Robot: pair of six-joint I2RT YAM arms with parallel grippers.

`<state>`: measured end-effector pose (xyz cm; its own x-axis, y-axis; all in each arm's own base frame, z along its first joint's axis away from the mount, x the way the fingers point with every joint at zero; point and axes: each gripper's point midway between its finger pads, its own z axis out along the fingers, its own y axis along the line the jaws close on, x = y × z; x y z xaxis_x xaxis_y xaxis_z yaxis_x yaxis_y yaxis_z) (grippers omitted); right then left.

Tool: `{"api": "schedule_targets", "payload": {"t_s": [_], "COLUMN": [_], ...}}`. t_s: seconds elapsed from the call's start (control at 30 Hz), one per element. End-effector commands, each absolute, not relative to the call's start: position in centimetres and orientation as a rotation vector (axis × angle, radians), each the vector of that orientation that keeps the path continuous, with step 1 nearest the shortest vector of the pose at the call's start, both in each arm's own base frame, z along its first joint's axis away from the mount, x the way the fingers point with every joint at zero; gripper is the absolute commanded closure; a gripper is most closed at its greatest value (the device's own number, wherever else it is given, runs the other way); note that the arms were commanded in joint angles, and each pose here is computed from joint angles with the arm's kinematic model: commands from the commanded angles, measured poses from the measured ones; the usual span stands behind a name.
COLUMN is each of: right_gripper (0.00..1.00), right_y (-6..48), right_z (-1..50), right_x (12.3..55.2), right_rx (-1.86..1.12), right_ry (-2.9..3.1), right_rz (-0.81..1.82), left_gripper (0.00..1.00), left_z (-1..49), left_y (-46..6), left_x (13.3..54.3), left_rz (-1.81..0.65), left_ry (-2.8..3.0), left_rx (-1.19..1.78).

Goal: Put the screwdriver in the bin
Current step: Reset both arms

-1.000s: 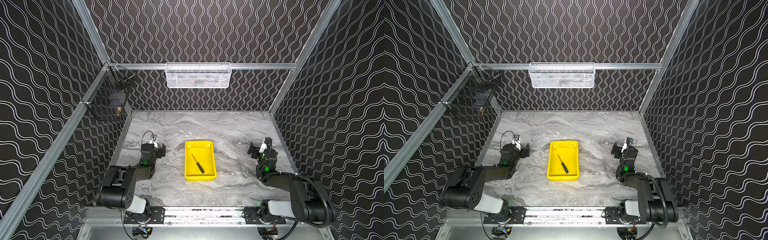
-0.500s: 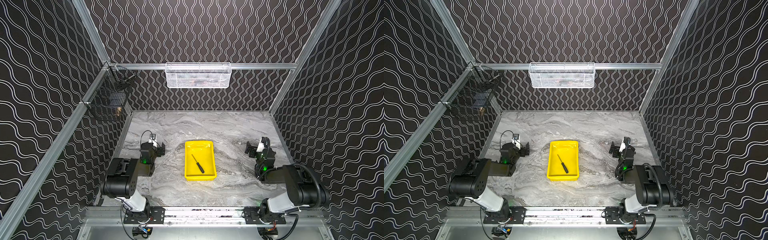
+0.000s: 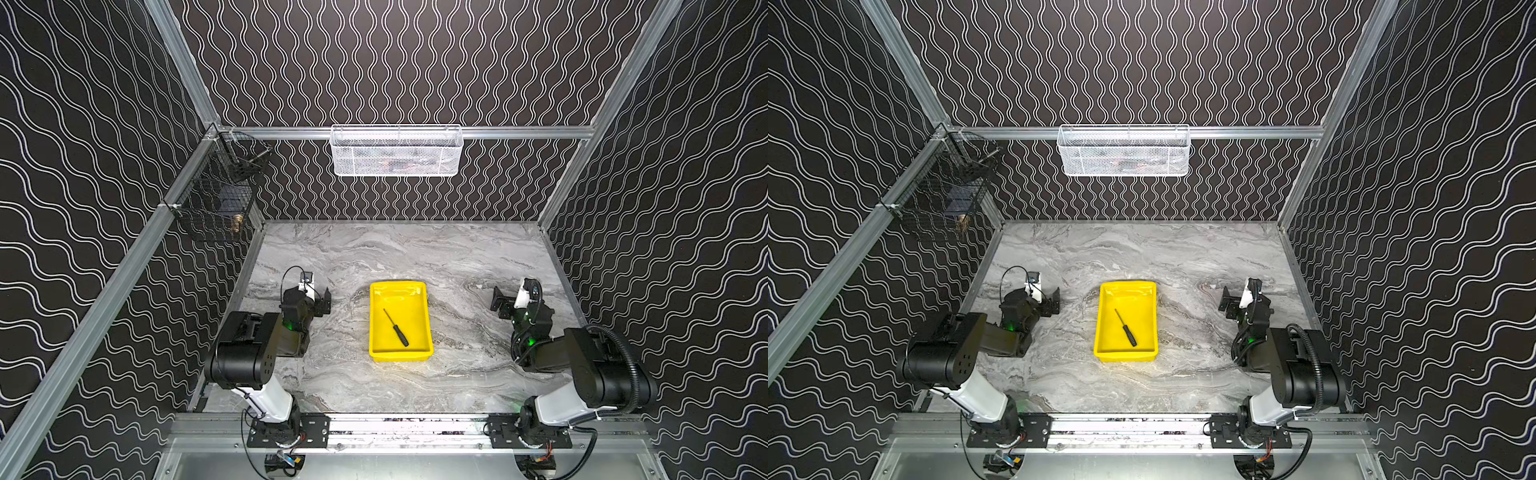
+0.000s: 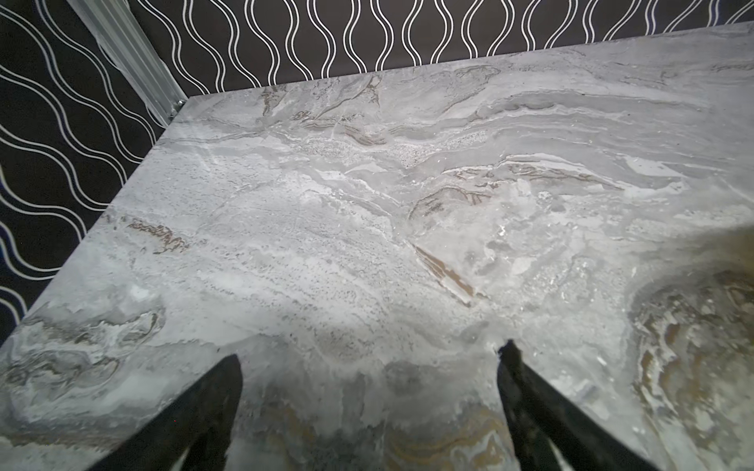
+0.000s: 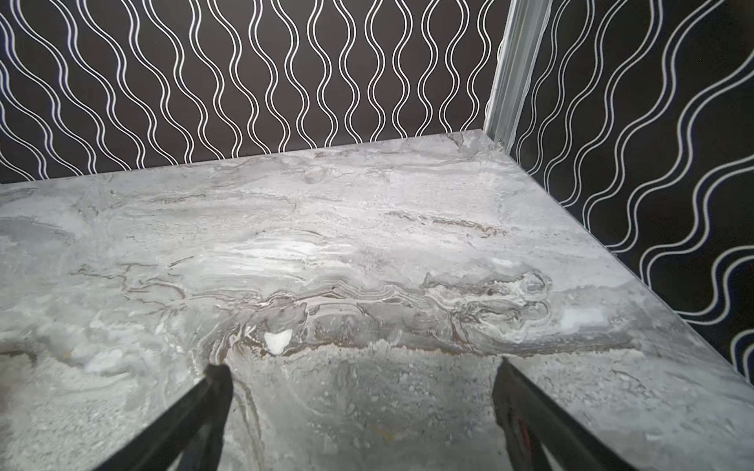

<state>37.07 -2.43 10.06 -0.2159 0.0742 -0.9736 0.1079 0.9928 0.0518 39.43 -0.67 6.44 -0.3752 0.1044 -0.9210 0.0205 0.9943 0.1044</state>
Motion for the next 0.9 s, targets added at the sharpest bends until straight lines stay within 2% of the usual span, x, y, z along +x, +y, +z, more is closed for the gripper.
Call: {"api": "schedule_targets", "payload": {"t_s": [0.0,0.87], "right_gripper": [0.01,0.01], "right_y": [-2.3,-2.66], "right_z": [12.09,11.66], "right_x": [37.57,38.26], "right_rx": [0.121,0.137], "right_ry": [1.709,1.747], "right_rz": [-0.024,-0.027], "left_gripper": [0.01,0.01], "left_z": [7.58,7.35], "left_y": [-0.41,-1.08], "left_x": [39.78,40.2], "left_rz": [0.097,0.075], "left_ry": [1.905,1.924], "left_rx": [0.07,0.108]}}
